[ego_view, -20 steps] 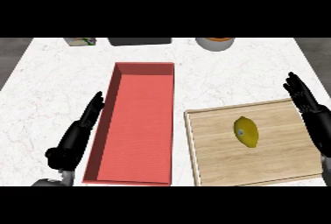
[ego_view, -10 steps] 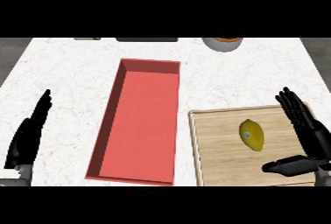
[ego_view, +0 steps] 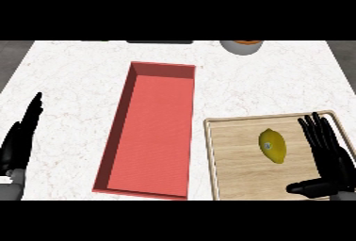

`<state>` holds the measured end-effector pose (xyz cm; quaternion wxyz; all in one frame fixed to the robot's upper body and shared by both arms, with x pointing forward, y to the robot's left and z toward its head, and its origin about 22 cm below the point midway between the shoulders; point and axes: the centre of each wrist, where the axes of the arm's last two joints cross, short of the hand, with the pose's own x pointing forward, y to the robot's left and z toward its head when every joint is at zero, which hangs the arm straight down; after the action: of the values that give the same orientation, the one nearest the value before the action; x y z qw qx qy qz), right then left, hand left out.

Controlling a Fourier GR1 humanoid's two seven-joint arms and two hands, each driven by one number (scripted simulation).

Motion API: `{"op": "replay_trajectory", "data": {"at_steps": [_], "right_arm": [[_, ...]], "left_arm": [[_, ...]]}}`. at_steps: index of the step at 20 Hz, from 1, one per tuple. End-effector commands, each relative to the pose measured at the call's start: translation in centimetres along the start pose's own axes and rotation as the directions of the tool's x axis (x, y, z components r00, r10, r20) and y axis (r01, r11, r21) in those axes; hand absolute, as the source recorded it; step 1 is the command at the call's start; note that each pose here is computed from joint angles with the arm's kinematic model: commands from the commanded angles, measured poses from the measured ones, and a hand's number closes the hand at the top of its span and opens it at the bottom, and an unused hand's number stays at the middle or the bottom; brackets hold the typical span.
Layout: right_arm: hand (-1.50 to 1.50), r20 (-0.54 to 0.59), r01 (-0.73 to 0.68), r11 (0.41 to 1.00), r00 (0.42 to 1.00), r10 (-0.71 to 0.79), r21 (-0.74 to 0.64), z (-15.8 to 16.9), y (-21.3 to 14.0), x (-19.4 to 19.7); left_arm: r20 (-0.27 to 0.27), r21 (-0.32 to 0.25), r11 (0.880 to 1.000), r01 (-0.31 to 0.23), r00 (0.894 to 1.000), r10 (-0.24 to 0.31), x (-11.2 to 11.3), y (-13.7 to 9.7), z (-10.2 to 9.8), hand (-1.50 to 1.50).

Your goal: Pick the lemon from the tray and place it in the cardboard box

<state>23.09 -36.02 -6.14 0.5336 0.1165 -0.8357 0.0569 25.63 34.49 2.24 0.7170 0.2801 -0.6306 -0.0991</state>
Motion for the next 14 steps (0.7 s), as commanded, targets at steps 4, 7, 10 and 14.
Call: {"op": "replay_trajectory", "data": {"at_steps": [4, 7, 10, 14], "right_arm": [[-1.50, 0.083, -0.256, 0.941, 0.966, 0.243, 0.222, -0.9, -5.3, 1.6], [-1.50, 0.064, -0.328, 0.883, 0.943, 0.326, 0.334, -3.1, -6.6, 2.6], [-1.50, 0.054, -0.376, 0.814, 0.917, 0.394, 0.442, -4.6, -6.1, 2.4], [-1.50, 0.038, -0.437, 0.701, 0.861, 0.507, 0.564, -6.1, -8.0, 4.0]], "left_arm": [[-0.003, -0.006, 1.000, 0.001, 1.000, -0.001, -0.4, -0.1, -0.5, 0.00], [-0.018, -0.004, 1.000, 0.004, 1.000, -0.004, 0.4, -0.5, -1.8, 0.00], [-0.016, -0.018, 1.000, 0.013, 1.000, -0.013, -1.4, -0.3, -0.8, 0.00], [-0.014, 0.003, 1.000, 0.000, 1.000, 0.000, 0.1, 0.8, -1.6, 0.00]]}}
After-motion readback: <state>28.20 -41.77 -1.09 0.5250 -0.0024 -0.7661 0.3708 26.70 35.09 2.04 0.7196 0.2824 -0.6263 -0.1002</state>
